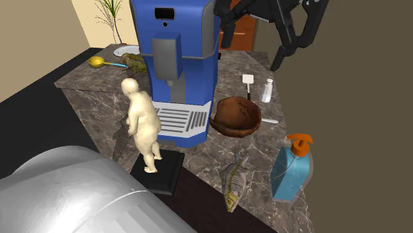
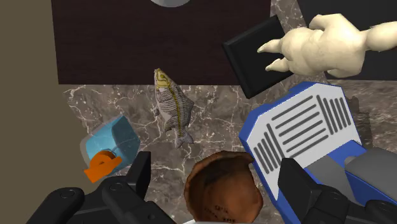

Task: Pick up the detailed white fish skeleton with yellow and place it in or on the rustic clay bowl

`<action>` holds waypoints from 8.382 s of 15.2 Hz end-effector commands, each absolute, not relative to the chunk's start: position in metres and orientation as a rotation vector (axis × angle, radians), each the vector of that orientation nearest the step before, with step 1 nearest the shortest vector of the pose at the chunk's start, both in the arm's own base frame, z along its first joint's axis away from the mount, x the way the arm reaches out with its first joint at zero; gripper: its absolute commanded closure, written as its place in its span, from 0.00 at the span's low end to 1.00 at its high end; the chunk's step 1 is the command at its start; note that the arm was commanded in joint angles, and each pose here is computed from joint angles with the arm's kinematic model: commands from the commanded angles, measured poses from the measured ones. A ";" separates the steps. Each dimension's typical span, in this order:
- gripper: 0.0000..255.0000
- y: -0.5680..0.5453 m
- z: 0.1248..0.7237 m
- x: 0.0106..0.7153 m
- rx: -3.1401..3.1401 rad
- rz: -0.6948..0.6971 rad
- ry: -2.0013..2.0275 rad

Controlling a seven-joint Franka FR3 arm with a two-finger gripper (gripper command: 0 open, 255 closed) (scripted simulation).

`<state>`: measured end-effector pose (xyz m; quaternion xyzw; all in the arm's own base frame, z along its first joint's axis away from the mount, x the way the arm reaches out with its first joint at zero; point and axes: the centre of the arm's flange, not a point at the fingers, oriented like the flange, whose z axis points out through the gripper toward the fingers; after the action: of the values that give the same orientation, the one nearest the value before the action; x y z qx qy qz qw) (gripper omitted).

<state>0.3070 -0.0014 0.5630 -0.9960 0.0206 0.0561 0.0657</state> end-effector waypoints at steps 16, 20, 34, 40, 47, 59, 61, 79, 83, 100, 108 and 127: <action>0.00 -0.009 0.368 0.313 -3.005 -0.044 -0.116; 0.00 -0.011 0.316 0.320 -3.001 -0.100 -0.163; 0.00 -0.008 0.185 0.343 -2.988 -0.212 -0.256; 0.00 -0.007 0.177 0.344 -2.988 -0.212 -0.256; 1.00 -0.007 0.177 0.344 -2.988 -0.211 -0.256; 1.00 -0.007 0.203 0.344 -2.988 -0.212 -0.256; 1.00 -0.007 0.214 0.344 -2.988 -0.212 -0.256; 1.00 -0.007 0.309 0.344 -2.988 -0.212 -0.256; 1.00 -0.007 0.330 0.344 -2.988 -0.212 -0.256; 1.00 0.078 0.355 0.493 -2.988 -0.212 -0.256; 1.00 0.103 0.335 0.538 -2.988 -0.212 -0.256; 0.00 0.103 0.280 0.538 -2.988 -0.212 -0.256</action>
<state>0.5383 0.1029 0.2806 -0.9915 -0.0847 -0.0716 0.0676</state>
